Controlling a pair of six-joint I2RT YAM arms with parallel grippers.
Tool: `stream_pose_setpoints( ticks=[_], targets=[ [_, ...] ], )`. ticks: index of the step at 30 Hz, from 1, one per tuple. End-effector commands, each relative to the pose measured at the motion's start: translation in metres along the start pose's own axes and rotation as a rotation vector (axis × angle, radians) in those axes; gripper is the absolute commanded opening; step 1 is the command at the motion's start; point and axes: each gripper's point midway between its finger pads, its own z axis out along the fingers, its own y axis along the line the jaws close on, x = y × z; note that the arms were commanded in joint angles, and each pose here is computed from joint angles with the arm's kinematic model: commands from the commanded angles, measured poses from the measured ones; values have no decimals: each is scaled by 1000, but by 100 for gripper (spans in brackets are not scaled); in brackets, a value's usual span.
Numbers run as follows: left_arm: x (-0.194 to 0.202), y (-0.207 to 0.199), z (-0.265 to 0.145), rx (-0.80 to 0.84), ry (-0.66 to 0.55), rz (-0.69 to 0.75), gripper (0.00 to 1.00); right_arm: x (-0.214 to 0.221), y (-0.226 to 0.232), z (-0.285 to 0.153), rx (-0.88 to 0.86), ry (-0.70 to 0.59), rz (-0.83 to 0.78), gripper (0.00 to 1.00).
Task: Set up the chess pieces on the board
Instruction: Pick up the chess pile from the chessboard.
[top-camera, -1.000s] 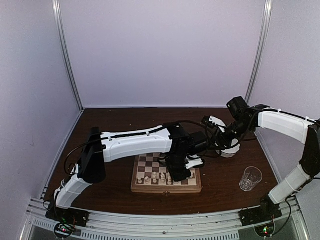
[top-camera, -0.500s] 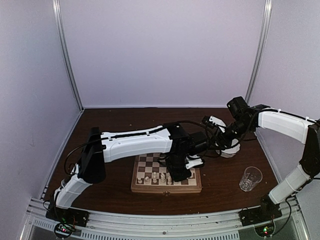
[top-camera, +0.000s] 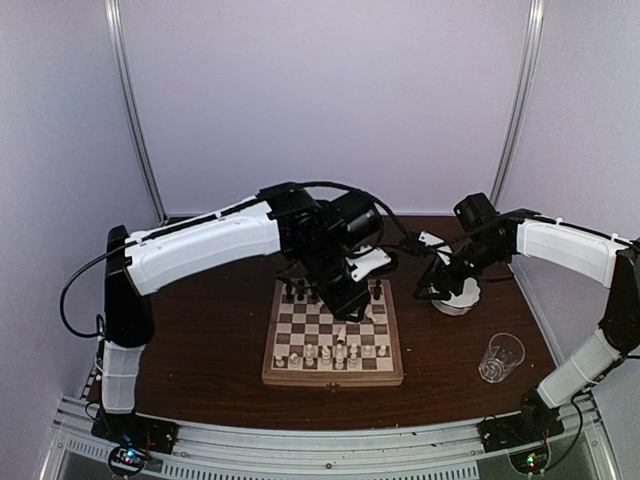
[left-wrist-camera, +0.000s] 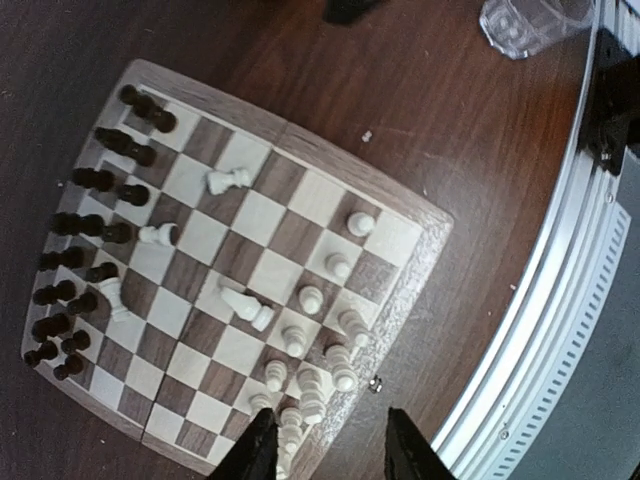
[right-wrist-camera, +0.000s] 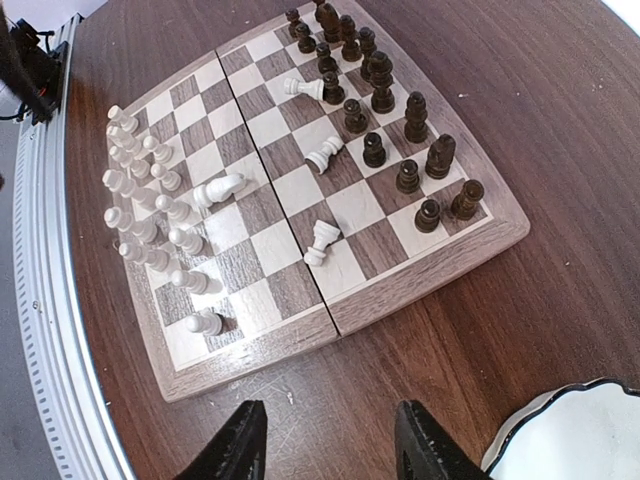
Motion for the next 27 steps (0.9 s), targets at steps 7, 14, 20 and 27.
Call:
stream_pose_setpoints(
  ticks=[7,14,20,27],
  targets=[
    [28,116,38,-127,-52,-316,35,4,2,1,-14,0,2,46],
    [21,140,66,-113,-147,-355,41,5,1,1,-15,3,7,46],
    [21,152,81,-109,-145,-374,39,6,1,2,-16,6,10,46],
    [28,156,97,-115,-117,-394,38,7,0,5,-22,11,13,46]
  ],
)
